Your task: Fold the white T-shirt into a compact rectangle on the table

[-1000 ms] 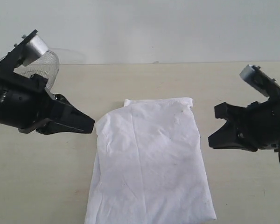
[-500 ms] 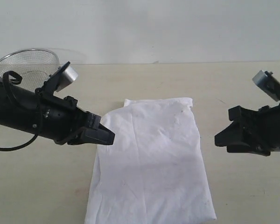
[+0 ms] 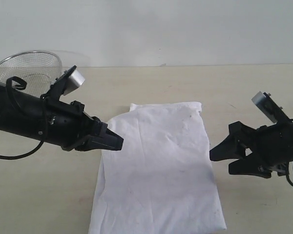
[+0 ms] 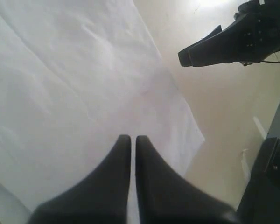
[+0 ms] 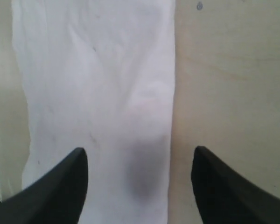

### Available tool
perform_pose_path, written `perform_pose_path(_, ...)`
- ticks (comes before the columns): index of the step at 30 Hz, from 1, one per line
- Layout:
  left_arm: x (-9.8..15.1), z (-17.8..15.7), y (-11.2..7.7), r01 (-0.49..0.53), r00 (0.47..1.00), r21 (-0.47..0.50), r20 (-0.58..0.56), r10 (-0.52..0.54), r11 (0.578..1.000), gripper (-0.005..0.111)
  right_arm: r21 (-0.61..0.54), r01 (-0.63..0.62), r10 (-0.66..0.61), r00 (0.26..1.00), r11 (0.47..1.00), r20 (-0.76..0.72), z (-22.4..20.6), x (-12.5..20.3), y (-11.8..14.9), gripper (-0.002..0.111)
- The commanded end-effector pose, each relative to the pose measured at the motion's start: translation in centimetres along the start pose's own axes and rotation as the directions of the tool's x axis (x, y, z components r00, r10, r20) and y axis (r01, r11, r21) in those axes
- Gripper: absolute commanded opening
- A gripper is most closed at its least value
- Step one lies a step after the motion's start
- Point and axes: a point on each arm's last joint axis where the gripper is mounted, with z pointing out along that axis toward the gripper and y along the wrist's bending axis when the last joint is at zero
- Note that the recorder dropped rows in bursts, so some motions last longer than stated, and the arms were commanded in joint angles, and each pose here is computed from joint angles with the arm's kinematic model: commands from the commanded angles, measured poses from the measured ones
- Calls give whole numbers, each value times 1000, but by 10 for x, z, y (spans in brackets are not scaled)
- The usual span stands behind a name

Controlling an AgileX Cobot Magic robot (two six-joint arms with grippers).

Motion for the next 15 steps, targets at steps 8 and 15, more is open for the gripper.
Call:
perform_pose_path(8,9,19,17,54,997,-17,-56,-55,998,4,21,32,-31,998,999,-61,25,9,6,58)
perform_pose_path(15,10,21,19,53,996,-21,-66,-54,998,4,79,42,-38,997,996,-62,33,10,4,58)
